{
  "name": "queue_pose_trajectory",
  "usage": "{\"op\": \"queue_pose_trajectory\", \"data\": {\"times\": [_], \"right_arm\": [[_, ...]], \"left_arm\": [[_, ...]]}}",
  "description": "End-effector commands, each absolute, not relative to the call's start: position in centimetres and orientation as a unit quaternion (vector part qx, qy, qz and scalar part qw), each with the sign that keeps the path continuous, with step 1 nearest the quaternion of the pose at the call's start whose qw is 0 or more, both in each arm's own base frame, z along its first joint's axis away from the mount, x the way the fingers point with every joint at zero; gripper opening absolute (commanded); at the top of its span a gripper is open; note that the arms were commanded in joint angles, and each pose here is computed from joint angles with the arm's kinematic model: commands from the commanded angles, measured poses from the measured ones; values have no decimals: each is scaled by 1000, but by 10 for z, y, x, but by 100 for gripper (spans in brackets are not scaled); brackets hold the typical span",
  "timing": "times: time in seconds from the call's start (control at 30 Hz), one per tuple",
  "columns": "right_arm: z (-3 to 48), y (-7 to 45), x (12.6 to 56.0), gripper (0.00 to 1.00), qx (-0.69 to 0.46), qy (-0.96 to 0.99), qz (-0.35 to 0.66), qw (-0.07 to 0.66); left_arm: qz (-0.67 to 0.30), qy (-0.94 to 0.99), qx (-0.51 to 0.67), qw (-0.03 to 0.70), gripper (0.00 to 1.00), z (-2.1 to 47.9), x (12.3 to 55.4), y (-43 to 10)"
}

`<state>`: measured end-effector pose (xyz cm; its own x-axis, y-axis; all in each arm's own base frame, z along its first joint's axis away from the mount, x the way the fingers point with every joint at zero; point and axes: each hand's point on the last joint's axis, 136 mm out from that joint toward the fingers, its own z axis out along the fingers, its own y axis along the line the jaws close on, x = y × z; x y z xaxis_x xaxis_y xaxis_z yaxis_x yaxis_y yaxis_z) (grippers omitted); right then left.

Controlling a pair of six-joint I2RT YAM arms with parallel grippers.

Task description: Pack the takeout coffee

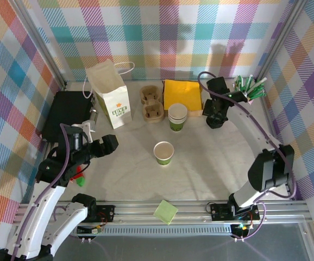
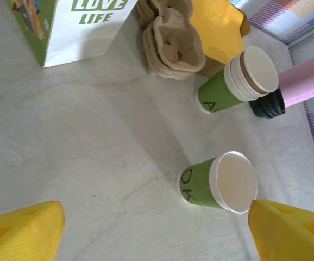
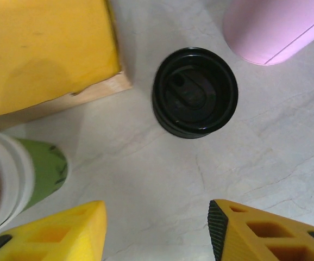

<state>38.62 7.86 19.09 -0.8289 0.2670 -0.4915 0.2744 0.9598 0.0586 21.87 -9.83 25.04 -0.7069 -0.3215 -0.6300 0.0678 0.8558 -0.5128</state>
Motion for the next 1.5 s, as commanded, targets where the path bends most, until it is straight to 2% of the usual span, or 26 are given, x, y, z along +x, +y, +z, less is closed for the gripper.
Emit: {"op": "queue_pose_trajectory", "data": {"times": [0.0,0.53,0.9,1.47], "right_arm": [[183,74,408,53,143,956,-7,255],[120,65,454,53,176,970,-14,165],[104,57,472,50,190,971,-18,146],[87,58,474,44,196,972,-5,128]], "left_arm": [[-278,879,-60,383,87,256,219,-106],[-250,888,-77,379,87,246,223,-99],[-244,887,-81,383,88,247,222,-96],[-242,887,-82,384,88,247,222,-95]]}}
